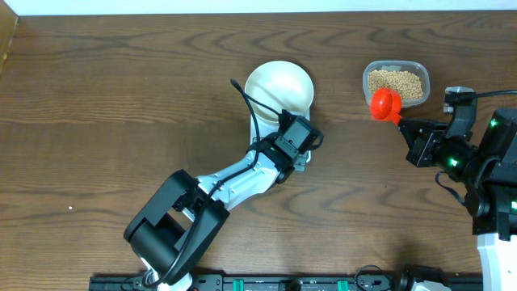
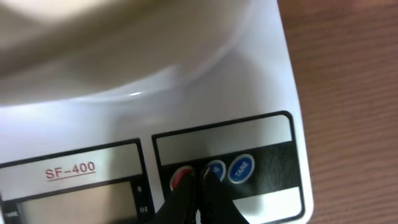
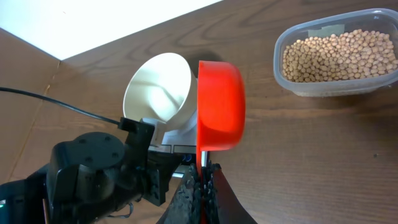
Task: Scoop item into bowl and weigh 50g on scale
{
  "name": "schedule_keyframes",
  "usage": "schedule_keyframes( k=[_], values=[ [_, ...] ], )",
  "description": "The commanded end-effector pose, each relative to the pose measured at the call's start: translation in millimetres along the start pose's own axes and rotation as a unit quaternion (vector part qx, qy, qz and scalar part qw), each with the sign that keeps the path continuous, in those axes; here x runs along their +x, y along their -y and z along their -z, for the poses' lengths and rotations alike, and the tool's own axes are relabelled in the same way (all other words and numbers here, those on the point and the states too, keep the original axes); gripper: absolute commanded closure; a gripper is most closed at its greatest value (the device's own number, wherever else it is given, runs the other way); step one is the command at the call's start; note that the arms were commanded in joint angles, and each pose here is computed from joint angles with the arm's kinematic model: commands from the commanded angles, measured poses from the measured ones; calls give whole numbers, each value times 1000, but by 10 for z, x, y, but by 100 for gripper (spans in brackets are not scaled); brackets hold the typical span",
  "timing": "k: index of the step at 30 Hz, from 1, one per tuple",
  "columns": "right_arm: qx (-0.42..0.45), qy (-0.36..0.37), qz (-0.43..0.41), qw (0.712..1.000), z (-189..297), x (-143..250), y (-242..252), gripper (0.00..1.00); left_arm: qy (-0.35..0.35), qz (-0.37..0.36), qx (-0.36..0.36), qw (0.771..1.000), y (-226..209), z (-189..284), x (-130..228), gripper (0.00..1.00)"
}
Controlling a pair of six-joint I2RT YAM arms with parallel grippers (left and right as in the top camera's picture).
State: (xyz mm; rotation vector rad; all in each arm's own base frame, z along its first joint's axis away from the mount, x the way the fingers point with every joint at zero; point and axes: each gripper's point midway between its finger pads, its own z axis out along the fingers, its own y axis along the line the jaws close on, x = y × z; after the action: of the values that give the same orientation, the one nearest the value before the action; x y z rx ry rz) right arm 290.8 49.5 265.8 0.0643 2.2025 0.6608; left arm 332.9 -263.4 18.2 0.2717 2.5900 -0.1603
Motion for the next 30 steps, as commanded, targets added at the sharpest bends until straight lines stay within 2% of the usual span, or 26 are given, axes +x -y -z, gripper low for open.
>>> schedule_keyframes(
  k=[1,30],
  values=[
    [1,9,13,1000,36,-66,-15,99,1,-1,-22,1000,-127,-61,-2,93],
    [9,10,18,1000,37,-69,11,99,-8,7,-28,1000,-198,-85,26,93]
  ],
)
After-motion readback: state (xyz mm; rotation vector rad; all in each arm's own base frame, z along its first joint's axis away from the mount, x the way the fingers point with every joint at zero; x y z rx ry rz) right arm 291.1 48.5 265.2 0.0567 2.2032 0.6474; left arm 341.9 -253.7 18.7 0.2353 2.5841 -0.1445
